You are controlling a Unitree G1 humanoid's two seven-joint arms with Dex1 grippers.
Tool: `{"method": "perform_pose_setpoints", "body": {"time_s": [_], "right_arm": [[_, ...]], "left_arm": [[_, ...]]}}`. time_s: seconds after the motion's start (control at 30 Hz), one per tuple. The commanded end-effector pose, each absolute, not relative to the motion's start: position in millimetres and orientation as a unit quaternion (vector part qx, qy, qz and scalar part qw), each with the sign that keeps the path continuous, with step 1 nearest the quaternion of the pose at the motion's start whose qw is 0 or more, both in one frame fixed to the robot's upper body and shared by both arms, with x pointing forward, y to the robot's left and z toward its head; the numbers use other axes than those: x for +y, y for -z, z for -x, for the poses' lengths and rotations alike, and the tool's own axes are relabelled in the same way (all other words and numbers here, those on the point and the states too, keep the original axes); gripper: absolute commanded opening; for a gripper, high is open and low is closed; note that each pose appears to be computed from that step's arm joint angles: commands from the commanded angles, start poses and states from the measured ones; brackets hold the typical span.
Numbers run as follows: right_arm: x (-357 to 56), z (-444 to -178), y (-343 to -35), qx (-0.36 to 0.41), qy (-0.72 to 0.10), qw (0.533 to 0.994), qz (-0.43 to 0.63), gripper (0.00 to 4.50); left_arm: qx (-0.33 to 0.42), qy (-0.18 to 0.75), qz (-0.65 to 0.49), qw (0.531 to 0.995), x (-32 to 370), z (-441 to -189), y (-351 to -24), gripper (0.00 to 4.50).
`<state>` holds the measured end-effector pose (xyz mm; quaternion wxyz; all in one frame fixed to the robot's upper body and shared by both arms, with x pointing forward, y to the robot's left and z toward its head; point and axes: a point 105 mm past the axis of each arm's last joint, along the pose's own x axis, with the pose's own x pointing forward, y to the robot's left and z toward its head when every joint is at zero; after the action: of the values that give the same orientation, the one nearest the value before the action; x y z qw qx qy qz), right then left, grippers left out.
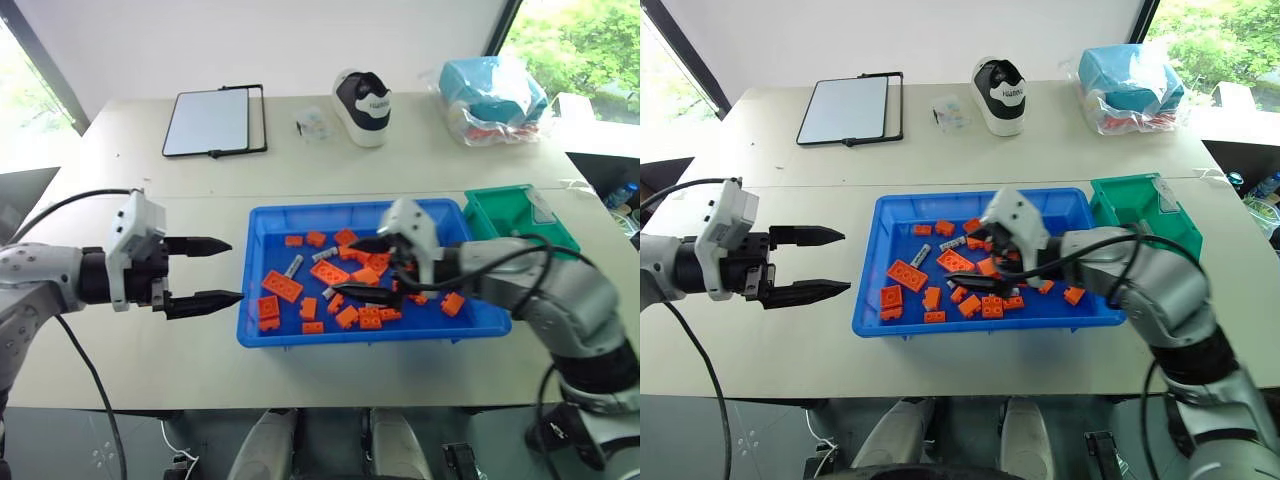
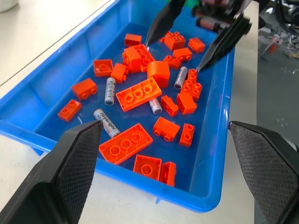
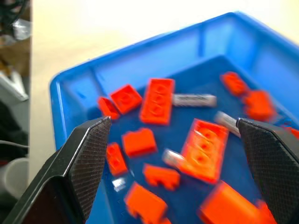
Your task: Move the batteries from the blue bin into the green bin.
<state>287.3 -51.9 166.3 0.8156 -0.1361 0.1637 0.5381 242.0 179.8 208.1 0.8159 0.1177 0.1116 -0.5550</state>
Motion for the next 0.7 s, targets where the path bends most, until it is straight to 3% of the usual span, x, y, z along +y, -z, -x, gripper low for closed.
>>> {"method": "perform_pose_setpoints", "body": {"time_s": [0.03, 0.3, 0.63, 0.7], "right_arm": [[-44.8, -301.6, -159.3, 0.178, -0.514, 0.825, 0.156, 4.39], [-44.1, -331.5, -136.1, 0.234, -0.455, 0.844, 0.161, 4.39], [-50.3, -335.3, -120.3, 0.257, -0.443, 0.840, 0.179, 4.39], [-46.9, -335.0, -121.8, 0.253, -0.447, 0.840, 0.177, 3.50]], "left_arm": [[0.098, 0.553, -0.138, 0.816, 181.2, -236.9, -216.7, 4.50], [0.097, 0.535, -0.134, 0.828, 183.2, -229.5, -213.1, 4.50], [0.087, 0.524, -0.128, 0.837, 184.4, -230.7, -214.7, 4.50], [0.085, 0.523, -0.126, 0.839, 184.3, -232.1, -215.1, 4.50]]}}
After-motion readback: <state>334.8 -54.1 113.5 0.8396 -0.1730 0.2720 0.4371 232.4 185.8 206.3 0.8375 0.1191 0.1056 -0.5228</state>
